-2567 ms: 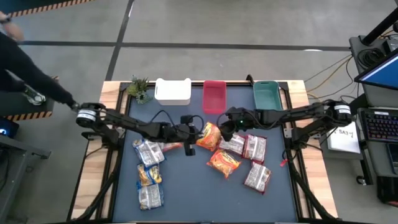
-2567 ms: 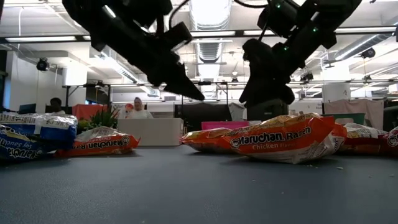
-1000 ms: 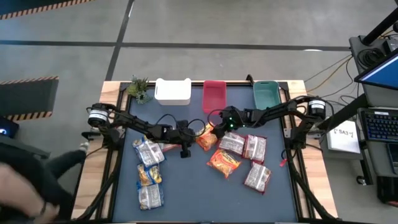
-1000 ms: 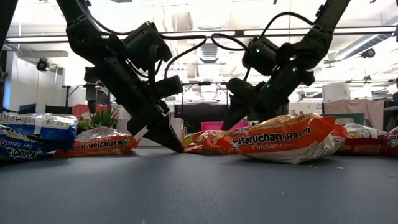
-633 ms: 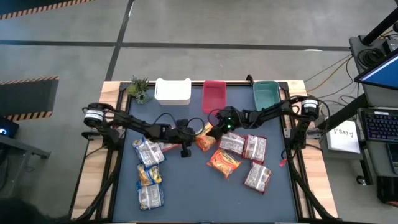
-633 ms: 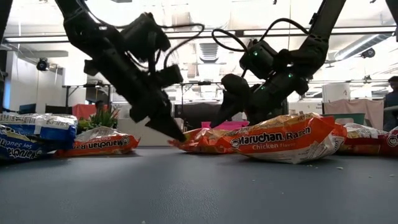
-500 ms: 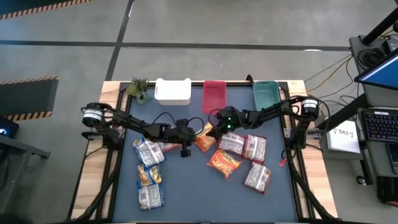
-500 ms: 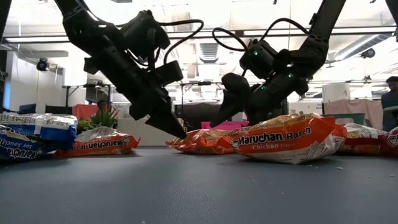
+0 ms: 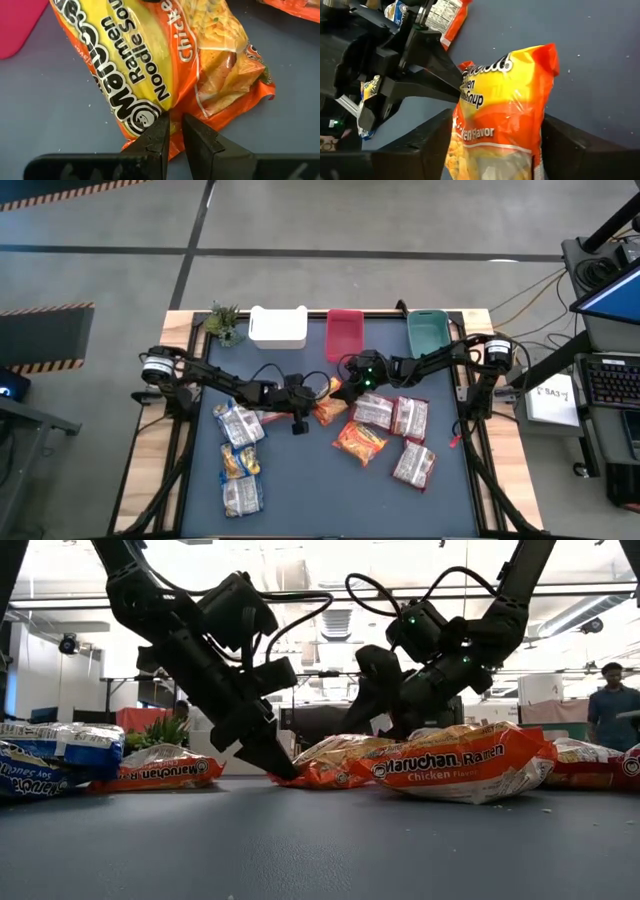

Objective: Sort Maruchan noodles
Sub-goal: Put the top right orange noodle pack into the red bin

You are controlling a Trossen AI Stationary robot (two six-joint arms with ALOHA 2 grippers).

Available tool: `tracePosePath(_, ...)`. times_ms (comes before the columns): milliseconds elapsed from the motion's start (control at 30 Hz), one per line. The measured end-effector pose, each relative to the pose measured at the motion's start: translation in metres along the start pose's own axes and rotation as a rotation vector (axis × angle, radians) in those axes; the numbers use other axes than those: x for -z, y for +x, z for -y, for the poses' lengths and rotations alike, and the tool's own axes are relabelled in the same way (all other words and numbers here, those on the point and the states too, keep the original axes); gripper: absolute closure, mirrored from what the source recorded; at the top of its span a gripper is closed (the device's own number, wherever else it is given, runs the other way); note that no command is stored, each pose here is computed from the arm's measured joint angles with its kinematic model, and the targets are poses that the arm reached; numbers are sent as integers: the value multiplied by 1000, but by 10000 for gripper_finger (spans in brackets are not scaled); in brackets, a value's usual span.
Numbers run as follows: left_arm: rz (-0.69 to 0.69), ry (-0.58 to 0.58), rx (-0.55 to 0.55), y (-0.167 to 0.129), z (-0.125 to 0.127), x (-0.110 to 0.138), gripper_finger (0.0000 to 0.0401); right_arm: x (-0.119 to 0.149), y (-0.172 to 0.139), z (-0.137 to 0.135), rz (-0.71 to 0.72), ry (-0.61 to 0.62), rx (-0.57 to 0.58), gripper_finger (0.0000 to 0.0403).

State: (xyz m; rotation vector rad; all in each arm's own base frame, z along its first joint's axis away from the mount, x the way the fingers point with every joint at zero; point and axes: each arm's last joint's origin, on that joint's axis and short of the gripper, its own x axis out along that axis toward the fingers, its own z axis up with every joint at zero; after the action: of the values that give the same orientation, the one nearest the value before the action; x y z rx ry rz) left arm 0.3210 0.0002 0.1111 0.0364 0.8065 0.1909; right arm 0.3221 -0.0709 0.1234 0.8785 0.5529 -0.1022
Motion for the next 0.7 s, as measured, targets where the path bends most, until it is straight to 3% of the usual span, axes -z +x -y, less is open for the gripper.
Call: tracePosePath(700, 5, -1, -2, 1, 0, 0, 363, -2, 0, -3, 5, -22, -37, 271)
